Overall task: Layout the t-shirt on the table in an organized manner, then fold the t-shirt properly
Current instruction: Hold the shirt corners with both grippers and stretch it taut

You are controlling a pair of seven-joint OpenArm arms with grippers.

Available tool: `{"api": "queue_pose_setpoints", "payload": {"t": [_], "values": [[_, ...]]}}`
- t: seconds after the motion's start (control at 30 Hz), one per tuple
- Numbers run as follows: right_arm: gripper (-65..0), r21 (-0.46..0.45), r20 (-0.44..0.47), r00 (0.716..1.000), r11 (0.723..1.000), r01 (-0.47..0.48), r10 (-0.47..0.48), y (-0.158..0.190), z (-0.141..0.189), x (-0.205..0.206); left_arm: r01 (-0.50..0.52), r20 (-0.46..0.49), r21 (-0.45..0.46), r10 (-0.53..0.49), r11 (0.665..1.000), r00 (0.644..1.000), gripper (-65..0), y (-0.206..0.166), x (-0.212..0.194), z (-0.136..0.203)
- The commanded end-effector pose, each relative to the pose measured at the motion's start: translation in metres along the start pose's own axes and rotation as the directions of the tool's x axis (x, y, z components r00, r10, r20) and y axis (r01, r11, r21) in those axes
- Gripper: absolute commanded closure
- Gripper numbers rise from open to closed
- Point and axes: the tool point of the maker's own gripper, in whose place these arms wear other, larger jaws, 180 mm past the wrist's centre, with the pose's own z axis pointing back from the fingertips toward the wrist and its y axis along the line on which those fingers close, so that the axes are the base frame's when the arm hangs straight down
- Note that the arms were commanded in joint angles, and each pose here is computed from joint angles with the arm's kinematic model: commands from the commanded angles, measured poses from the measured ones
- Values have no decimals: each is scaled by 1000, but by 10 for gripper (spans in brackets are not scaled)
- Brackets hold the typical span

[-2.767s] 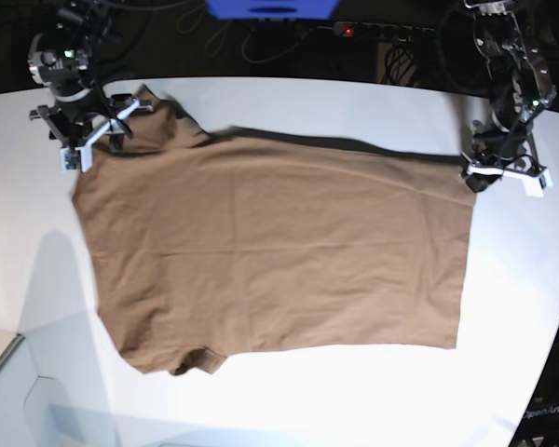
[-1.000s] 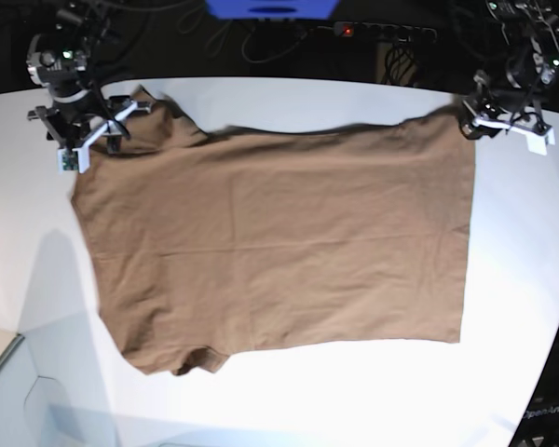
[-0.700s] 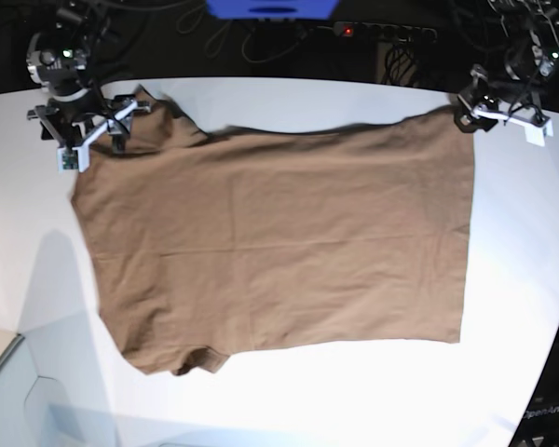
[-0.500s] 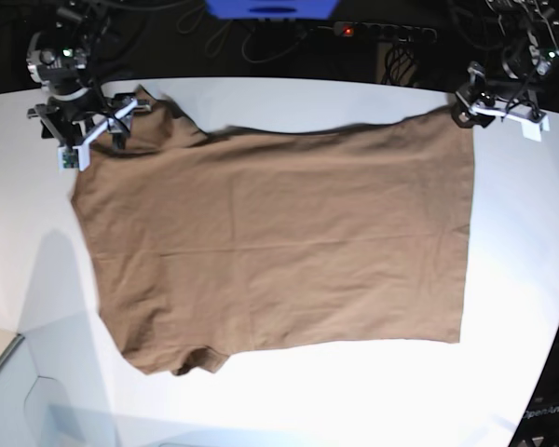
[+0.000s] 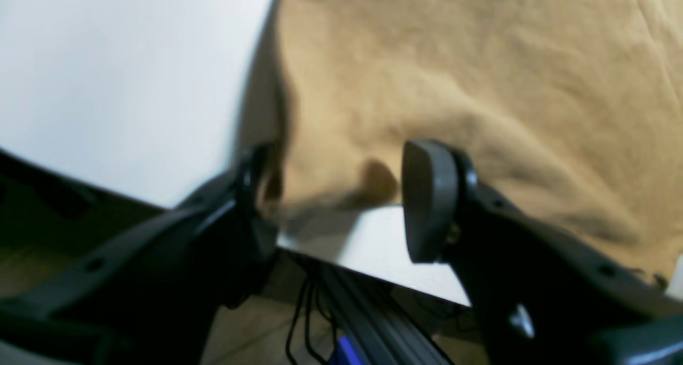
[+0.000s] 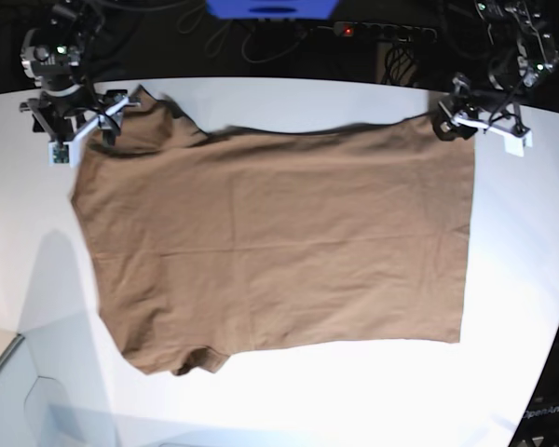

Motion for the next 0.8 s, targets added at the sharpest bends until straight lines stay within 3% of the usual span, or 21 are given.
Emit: {"api": "queue_pose_setpoints", "payload": {"t": [0.0, 0.2, 0.5, 0.77], "values": [[-422, -5, 40, 999, 1000, 1, -1, -3, 3, 9, 2, -38, 24, -1, 1000, 999, -328, 7, -7, -1], [-419, 7, 3, 1000, 1000, 17, -17, -1, -4, -4, 32, -58, 44, -30, 998, 998, -174, 8, -11, -7], [-419, 11, -8, 1000, 1000, 14, -14, 0, -2, -10, 37, -58, 58, -33, 998, 998, 0, 12, -11, -5], [-423, 39, -48, 998, 999, 30, -28, 7, -11, -24, 73, -43, 77, -69, 994, 997, -3, 18, 4, -1]]}}
